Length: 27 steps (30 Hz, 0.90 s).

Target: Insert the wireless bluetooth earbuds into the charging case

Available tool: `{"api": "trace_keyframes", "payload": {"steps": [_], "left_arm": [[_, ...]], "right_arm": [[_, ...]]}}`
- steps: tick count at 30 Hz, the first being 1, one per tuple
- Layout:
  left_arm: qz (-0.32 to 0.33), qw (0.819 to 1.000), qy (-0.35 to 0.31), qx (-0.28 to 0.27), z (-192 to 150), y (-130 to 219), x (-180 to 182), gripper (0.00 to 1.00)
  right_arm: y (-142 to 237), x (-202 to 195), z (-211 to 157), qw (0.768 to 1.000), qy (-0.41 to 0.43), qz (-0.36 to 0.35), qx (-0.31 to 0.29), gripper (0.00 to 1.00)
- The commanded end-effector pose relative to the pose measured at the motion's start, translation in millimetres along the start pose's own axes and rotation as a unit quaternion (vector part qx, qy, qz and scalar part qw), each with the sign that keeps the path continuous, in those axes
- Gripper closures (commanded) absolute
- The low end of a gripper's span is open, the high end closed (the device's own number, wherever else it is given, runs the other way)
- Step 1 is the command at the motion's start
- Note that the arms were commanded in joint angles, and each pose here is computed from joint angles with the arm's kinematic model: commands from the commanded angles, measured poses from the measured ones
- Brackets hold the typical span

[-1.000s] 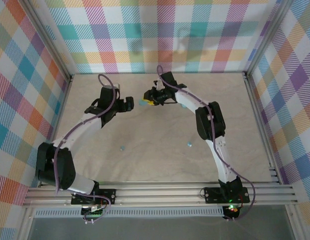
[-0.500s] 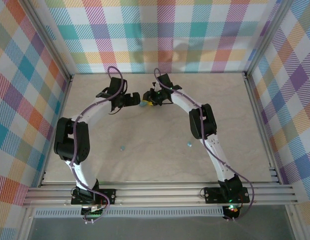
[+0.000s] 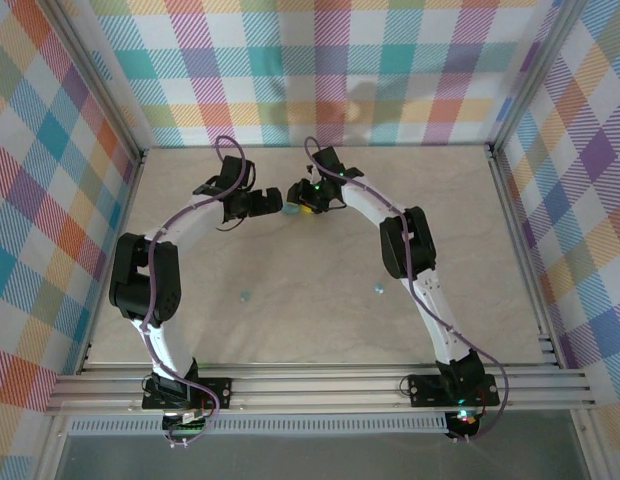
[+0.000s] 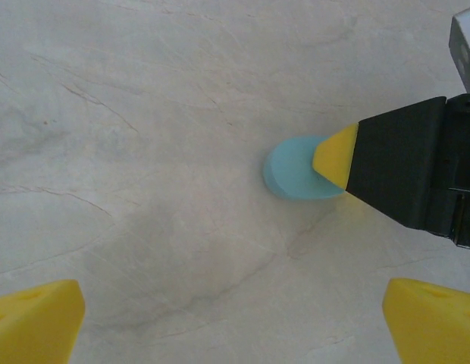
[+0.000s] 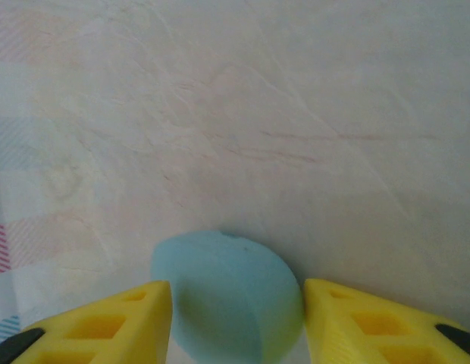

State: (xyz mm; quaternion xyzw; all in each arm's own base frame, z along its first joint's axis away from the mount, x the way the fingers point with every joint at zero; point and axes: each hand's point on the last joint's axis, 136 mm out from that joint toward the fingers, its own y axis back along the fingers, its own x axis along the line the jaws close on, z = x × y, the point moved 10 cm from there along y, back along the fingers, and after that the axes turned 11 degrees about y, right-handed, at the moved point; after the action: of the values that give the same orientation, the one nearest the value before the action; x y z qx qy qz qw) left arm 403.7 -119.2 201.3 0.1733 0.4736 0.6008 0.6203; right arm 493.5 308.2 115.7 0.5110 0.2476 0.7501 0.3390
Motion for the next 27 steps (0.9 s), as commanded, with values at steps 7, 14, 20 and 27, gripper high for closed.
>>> {"api": "trace_keyframes", "payload": {"steps": [7,14,20,27], "left_arm": [[-0.059,0.998,0.03,0.008,-22,26,8,0.0],[-0.046,0.998,0.039,0.012,-33,42,14,0.0],[-0.119,0.993,0.009,0.007,-52,49,14,0.0],[-0.156,0.988,-0.011,0.011,-59,49,3,0.0]], "right_arm": [[81,31,4,0.993,0.066,-0.084,-0.052,0.5],[123,7,1,0.979,0.104,-0.171,-0.04,0.46],[152,-45,3,0.964,0.09,-0.249,-0.013,0.43],[145,-83,2,0.96,0.071,-0.269,0.018,0.41]]}}
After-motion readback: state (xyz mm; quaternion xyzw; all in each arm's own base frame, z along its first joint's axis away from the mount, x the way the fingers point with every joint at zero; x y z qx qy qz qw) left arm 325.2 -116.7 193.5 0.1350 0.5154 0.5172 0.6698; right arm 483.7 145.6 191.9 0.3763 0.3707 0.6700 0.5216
